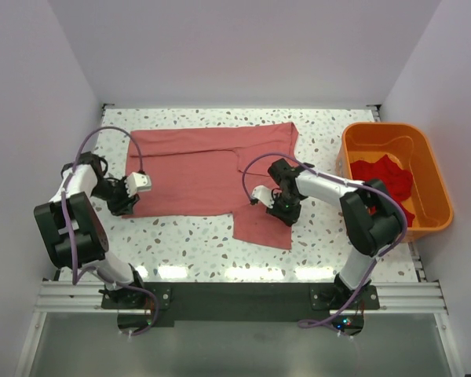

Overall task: Fold and stack the t-shirts
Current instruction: Fold the tshirt

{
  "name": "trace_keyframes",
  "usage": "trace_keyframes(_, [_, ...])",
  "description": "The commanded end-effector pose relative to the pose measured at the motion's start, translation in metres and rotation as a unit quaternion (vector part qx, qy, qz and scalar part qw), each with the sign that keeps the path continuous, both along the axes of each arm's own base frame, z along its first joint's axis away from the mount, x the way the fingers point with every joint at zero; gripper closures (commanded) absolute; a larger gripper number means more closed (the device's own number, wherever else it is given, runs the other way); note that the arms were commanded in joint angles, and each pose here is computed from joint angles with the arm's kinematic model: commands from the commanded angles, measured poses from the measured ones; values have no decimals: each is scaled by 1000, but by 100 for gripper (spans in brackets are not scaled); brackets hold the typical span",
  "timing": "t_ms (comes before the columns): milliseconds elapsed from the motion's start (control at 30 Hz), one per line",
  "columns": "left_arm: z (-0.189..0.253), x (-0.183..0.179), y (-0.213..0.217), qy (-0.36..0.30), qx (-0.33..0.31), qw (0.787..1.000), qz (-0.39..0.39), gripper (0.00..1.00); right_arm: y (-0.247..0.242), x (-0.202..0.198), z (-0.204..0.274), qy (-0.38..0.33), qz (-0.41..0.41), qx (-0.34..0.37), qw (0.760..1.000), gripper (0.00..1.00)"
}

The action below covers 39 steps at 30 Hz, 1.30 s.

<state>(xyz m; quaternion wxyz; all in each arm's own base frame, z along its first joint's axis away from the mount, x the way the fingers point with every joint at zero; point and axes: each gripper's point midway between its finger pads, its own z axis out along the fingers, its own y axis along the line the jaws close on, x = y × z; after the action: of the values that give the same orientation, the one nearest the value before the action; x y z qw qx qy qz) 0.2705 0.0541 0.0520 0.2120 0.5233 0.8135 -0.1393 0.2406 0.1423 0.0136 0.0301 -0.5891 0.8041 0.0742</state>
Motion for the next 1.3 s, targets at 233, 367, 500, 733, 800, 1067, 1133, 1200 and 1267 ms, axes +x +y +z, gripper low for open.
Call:
trace_keyframes(233, [-26, -18, 9, 17, 28, 995, -98, 55, 4, 7, 5, -10, -13, 1, 1000, 100])
trace_keyframes(367, [-42, -14, 16, 17, 43, 995, -90, 55, 6, 7, 8, -9, -14, 7, 1000, 100])
trace_keyframes(500, [-52, -13, 19, 26, 45, 995, -84, 62, 5, 6, 10, -10, -13, 8, 1000, 100])
trace_keyframes(733, [-52, -33, 18, 27, 64, 991, -115, 96, 6, -1, 25, -16, -19, 25, 999, 100])
trace_keyframes(800, [-51, -39, 14, 28, 60, 991, -119, 100, 6, -4, 31, -17, -22, 29, 999, 100])
trace_keyframes(1067, [-21, -41, 7, 3, 41, 992, -122, 100, 2, -18, 52, -19, -19, 43, 999, 100])
trace_keyframes(1133, [-16, -41, 8, -1, 38, 992, -122, 100, 2, -20, 59, -26, -19, 49, 998, 100])
trace_keyframes(1200, [-9, -40, 9, -4, 32, 992, -118, 100, 1, -22, 65, -29, -19, 53, 998, 100])
trace_keyframes(1267, [-3, -36, 10, -10, 31, 993, -115, 100, 1, -24, 67, -29, -19, 53, 998, 100])
